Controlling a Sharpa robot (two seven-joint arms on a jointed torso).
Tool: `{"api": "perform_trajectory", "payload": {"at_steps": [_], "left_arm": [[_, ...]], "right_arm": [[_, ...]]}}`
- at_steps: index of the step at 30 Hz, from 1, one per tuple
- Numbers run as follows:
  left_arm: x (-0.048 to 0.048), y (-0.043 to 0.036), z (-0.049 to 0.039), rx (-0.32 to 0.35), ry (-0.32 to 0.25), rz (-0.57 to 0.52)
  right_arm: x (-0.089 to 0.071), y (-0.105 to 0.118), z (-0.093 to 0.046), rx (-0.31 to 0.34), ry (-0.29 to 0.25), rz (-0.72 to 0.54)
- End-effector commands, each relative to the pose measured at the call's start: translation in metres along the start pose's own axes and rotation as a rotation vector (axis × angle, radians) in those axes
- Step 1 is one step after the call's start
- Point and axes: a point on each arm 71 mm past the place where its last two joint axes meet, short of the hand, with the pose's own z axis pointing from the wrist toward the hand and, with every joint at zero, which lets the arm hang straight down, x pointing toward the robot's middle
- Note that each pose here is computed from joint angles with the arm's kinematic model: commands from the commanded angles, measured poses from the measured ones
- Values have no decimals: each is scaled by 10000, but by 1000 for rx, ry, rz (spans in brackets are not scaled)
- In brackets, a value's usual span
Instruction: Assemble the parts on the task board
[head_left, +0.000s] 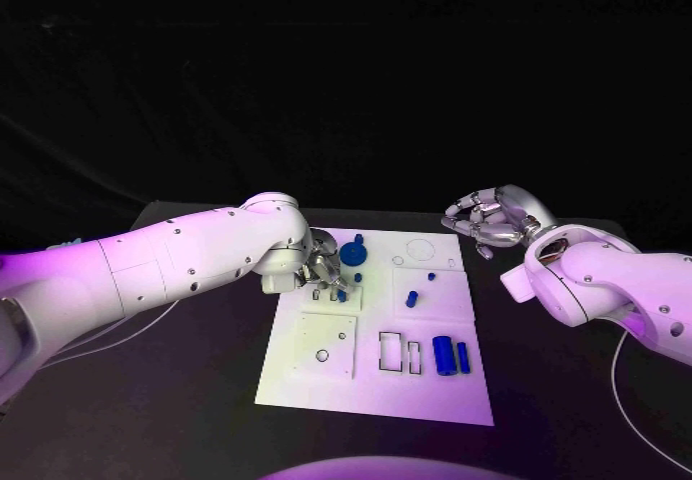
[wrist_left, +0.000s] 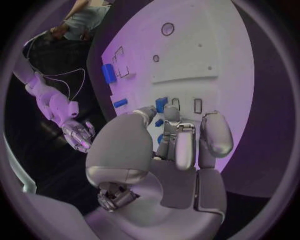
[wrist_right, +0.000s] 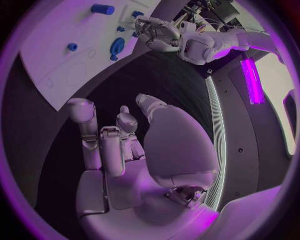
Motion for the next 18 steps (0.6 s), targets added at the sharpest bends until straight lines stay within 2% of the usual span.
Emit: {"api": "perform_trajectory", "payload": {"at_steps": [1,18], "left_arm": [[15,-10,-1,14,29,-12],[12,-2,-2,32,34,-35]], "right_arm": [[12,3,-1,-4,10,-10],[4,2,-2,-5,0,-3]]}}
